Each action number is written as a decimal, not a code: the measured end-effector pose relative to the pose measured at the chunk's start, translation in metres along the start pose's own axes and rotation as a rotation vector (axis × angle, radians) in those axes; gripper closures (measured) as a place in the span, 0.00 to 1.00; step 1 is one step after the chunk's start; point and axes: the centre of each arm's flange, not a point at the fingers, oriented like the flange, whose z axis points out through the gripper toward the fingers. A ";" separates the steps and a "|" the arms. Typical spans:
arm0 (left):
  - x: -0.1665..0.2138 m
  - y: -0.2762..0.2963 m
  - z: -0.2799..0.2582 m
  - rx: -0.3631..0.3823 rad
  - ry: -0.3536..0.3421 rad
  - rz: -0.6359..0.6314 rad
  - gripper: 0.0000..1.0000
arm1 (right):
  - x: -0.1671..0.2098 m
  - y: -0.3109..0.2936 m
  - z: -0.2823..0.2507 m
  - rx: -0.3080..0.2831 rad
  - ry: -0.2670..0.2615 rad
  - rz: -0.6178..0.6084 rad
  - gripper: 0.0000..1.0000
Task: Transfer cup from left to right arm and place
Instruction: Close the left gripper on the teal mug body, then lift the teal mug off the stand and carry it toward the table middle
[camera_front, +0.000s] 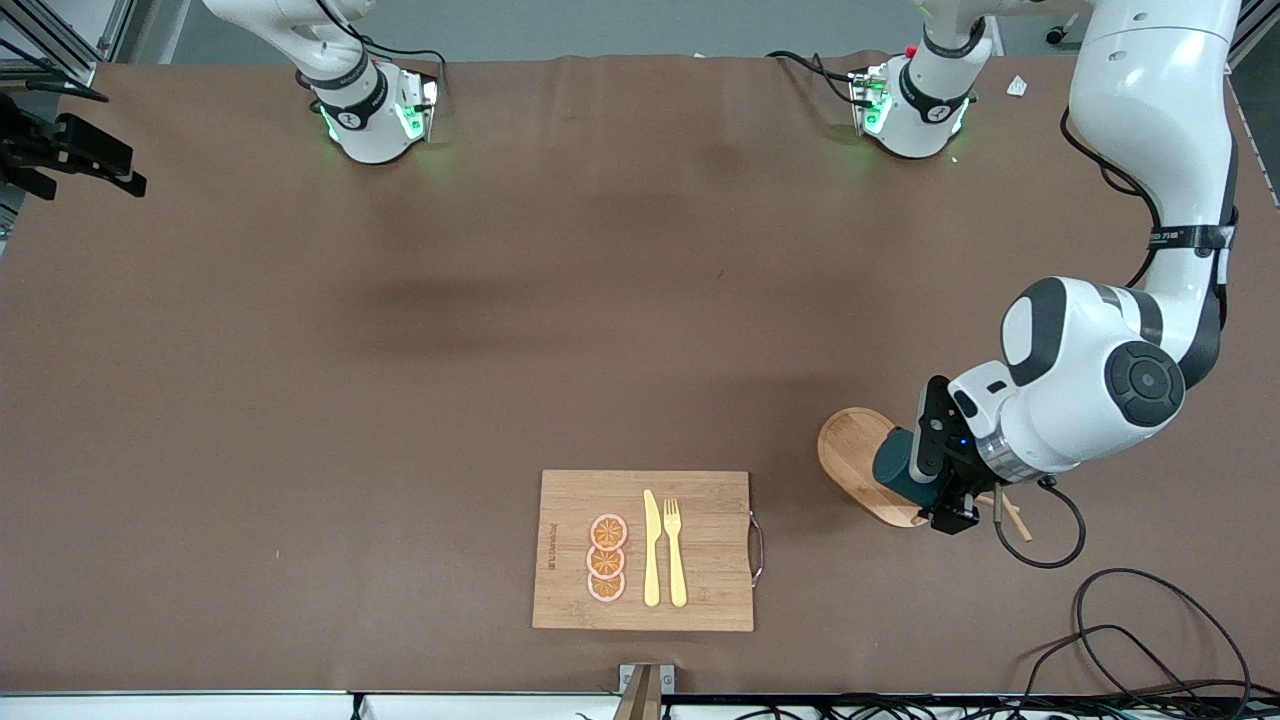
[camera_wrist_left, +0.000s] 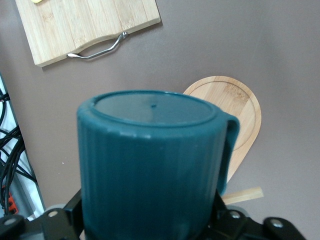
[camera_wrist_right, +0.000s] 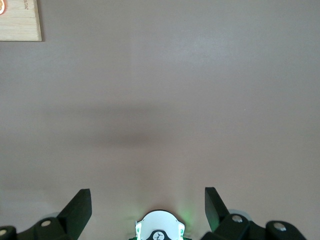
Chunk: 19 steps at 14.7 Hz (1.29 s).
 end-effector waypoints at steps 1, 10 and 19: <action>0.000 0.000 0.000 0.000 0.002 0.004 0.13 | 0.000 0.000 0.000 0.000 0.000 0.000 0.00; 0.012 -0.001 -0.006 0.014 0.118 -0.044 0.13 | 0.000 0.000 0.000 0.000 -0.001 0.000 0.00; 0.062 -0.002 -0.041 -0.004 0.185 -0.100 0.14 | 0.000 0.000 0.000 0.000 -0.001 0.001 0.00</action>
